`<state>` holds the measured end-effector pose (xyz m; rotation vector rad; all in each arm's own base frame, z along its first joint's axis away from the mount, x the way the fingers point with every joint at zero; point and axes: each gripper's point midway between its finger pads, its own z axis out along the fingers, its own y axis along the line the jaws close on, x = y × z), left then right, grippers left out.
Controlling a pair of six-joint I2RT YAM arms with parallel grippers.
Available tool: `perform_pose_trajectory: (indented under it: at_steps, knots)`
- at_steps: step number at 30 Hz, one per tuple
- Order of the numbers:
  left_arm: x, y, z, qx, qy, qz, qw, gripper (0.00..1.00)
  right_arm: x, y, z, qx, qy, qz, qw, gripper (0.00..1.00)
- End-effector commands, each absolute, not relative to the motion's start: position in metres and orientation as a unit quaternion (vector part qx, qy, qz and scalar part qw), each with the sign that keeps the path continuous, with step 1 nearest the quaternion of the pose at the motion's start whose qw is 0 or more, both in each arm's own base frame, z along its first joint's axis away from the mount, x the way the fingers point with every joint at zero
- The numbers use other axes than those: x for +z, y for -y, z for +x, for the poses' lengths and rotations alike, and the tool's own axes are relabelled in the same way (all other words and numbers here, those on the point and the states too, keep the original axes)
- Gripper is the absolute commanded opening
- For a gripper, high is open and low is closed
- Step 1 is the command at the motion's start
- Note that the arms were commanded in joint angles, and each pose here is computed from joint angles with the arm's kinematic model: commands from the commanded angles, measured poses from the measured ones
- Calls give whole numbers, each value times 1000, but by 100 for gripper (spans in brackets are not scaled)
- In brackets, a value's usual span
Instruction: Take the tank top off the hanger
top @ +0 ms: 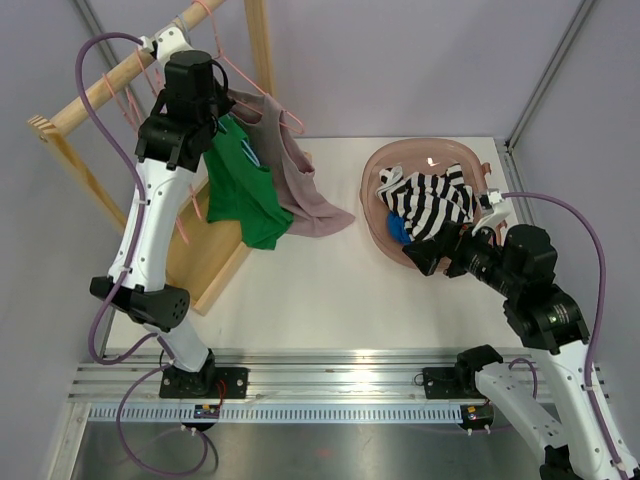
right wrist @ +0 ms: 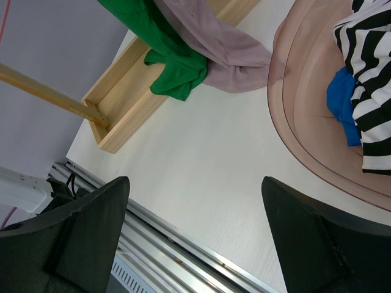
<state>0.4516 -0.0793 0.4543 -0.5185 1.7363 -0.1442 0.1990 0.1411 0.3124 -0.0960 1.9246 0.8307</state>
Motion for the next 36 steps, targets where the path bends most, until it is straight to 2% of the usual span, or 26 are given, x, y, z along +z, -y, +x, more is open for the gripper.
perform_pose_trajectory:
  at_steps: [1, 3, 5, 7, 16, 27, 36]
  knots:
    - [470, 73, 453, -73, -728, -246, 635, 17, 322, -142, 190, 346, -786, -68, 508, 96]
    - [467, 73, 454, -75, -728, -251, 634, 9, 325, -142, 189, 348, -783, -70, 512, 96]
    - [465, 73, 454, -78, -727, -253, 633, 7, 326, -143, 188, 351, -779, -73, 514, 96]
    - [465, 73, 453, -80, -726, -258, 633, 0, 326, -144, 187, 353, -780, -75, 511, 96]
    - [510, 60, 421, -102, -664, -300, 677, 0, 330, -147, 186, 360, -775, -83, 513, 96]
    - [579, 72, 378, -144, -612, -279, 726, 0, 336, -149, 183, 369, -769, -85, 515, 96]
    - [578, 102, 328, -218, -610, -242, 722, 0, 342, -152, 182, 381, -763, -87, 514, 96]
